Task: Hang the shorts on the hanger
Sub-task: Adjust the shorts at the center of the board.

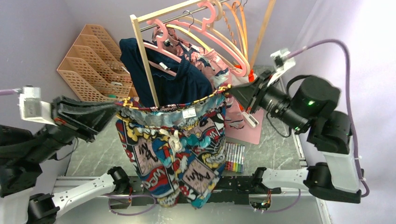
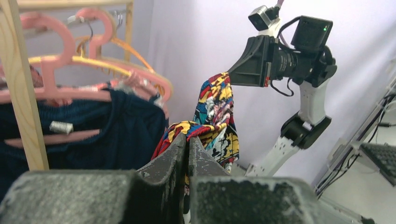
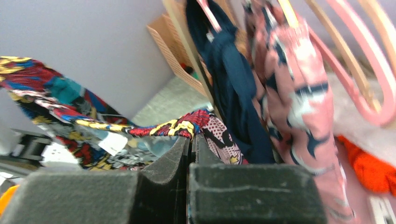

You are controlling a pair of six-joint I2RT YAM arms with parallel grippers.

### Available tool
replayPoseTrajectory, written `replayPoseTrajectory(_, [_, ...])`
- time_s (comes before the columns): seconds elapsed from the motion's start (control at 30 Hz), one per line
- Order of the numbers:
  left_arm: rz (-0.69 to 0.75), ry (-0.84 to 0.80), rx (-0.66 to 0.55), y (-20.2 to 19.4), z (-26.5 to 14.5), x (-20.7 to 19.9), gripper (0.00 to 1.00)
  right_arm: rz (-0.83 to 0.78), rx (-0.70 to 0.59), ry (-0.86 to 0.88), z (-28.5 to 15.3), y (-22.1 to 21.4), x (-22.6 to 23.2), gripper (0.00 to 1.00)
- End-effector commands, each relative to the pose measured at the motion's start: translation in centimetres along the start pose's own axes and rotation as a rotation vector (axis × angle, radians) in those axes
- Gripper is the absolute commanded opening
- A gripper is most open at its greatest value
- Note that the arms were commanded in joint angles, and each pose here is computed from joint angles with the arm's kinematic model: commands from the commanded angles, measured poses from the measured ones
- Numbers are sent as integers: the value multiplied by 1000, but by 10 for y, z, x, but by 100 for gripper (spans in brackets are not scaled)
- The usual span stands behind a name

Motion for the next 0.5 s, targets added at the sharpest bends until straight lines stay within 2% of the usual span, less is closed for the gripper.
replayPoseTrajectory(0.0, [49, -39, -202, 71, -2, -5, 7, -41, -133, 289, -42, 63, 42, 0])
replayPoseTrajectory(0.1, [77, -174, -309, 107, -7, -18, 7, -78, -186, 659, -85, 85, 72, 0])
replayPoseTrajectory(0.17, [87, -227, -371, 117, -13, -24, 7, -72, -253, 776, -106, 88, 75, 0])
replayPoseTrajectory(0.23, [90, -239, -398, 114, -20, -26, 7, -71, -280, 778, -111, 83, 68, 0])
replayPoseTrajectory(0.47, [48, -110, -248, 51, -16, -12, 7, -60, -185, 571, -76, 44, 40, 0])
Point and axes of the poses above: each gripper's point midway between its finger pads, its own z axis out along the fingers, its own x axis along the line the jaws close on, y = z × x, the point moved 9 cm from there along -z, back along the fingers, and after that the axes turned 15 degrees about z, right-handed, at the moved point
